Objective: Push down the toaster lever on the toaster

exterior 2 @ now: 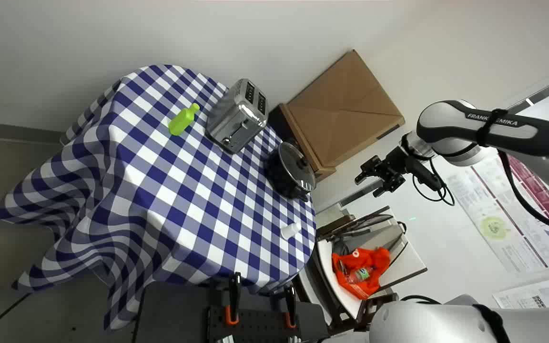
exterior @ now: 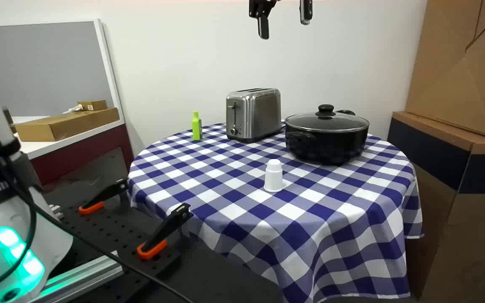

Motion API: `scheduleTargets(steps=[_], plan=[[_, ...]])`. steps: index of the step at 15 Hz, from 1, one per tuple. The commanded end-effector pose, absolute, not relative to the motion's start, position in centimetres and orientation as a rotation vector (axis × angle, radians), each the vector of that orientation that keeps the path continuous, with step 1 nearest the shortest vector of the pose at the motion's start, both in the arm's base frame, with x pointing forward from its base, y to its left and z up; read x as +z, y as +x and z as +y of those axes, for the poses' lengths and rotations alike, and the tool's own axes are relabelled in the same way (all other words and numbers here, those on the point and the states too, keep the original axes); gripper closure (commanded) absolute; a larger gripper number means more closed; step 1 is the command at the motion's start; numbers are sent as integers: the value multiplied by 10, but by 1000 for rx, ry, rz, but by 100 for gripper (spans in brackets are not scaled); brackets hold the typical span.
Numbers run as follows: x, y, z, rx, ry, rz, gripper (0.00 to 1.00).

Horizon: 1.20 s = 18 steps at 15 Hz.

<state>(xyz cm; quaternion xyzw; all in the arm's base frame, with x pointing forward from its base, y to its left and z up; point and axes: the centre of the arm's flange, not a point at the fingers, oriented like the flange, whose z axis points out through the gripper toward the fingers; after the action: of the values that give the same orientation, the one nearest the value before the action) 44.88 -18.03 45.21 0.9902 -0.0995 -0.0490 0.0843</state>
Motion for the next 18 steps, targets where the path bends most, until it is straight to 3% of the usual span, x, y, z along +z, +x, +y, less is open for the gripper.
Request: scheduleTargets(steps=[1, 8, 9, 11, 18], plan=[[452, 449, -180, -146, 2954, -297, 0], [445, 450, -176, -129, 2945, -327, 2], [441, 455, -167, -126, 2946, -290, 26], [432, 469, -143, -88, 2929, -213, 31], [401, 530, -24, 105, 2878, 195, 84]])
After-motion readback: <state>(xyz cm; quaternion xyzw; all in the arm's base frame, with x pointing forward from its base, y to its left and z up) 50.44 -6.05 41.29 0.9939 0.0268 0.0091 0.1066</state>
